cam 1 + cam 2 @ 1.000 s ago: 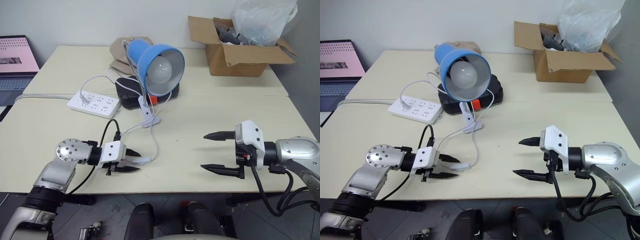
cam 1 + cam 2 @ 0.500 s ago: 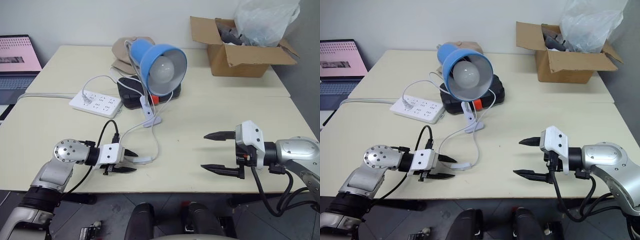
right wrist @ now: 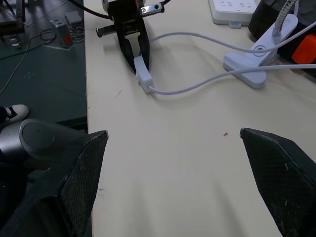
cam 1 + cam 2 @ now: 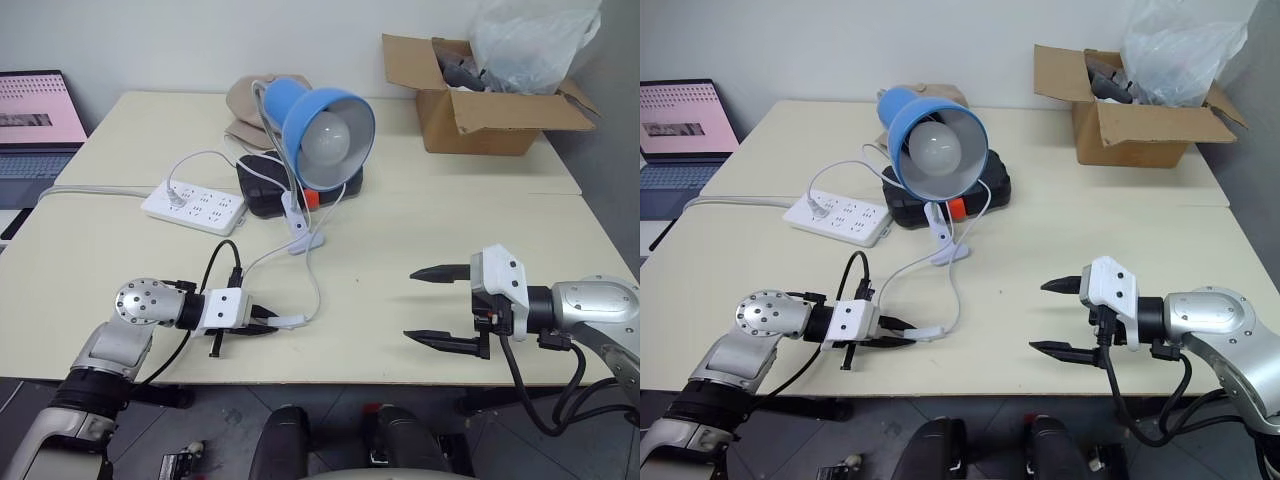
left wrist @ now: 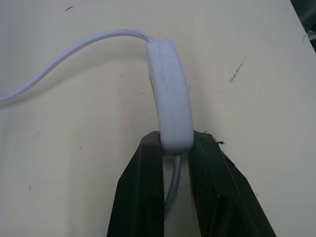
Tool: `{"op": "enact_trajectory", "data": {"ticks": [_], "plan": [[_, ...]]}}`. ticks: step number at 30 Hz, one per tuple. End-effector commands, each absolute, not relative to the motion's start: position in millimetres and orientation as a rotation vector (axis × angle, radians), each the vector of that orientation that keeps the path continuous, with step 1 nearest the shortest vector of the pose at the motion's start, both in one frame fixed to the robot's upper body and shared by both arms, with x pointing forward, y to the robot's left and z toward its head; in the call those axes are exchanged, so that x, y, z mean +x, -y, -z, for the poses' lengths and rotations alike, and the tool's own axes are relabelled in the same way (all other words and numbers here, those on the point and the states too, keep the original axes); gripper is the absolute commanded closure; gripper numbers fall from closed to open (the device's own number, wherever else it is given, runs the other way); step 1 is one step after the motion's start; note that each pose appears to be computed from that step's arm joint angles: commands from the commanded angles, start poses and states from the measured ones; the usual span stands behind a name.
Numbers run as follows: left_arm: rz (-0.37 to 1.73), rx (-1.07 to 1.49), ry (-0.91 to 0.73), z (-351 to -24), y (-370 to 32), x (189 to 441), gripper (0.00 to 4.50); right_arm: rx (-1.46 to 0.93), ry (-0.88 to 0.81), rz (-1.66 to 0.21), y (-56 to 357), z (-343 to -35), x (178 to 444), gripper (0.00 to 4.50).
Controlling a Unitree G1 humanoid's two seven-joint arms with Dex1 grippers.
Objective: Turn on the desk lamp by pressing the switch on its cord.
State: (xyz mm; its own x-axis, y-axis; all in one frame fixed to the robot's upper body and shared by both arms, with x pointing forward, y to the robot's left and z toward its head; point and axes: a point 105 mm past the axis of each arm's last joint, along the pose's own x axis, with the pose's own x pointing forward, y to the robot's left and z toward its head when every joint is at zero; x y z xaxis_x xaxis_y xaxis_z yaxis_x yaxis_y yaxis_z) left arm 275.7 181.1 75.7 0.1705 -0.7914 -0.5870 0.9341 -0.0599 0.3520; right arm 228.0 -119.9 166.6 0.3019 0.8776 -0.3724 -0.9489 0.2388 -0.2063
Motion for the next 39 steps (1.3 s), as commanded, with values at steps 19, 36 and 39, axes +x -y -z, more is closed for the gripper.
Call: {"op": "enact_trajectory", "data": {"ticks": [19,36,39], "plan": [[1.548,0.601,-0.2,-136.7,-67.8,312.4,4.1,-0.495,-0.151,-1.214,104.9,-182.2,242.0,0.0],[1.516,0.603,-0.222,-148.5,-66.9,304.1,4.1,-0.551,-0.218,-1.293,74.8,-171.3,277.5,0.0],[1.505,0.608,-0.222,-148.5,-68.2,304.2,4.1,-0.569,-0.226,-1.336,68.2,-172.3,278.8,0.0]]}}
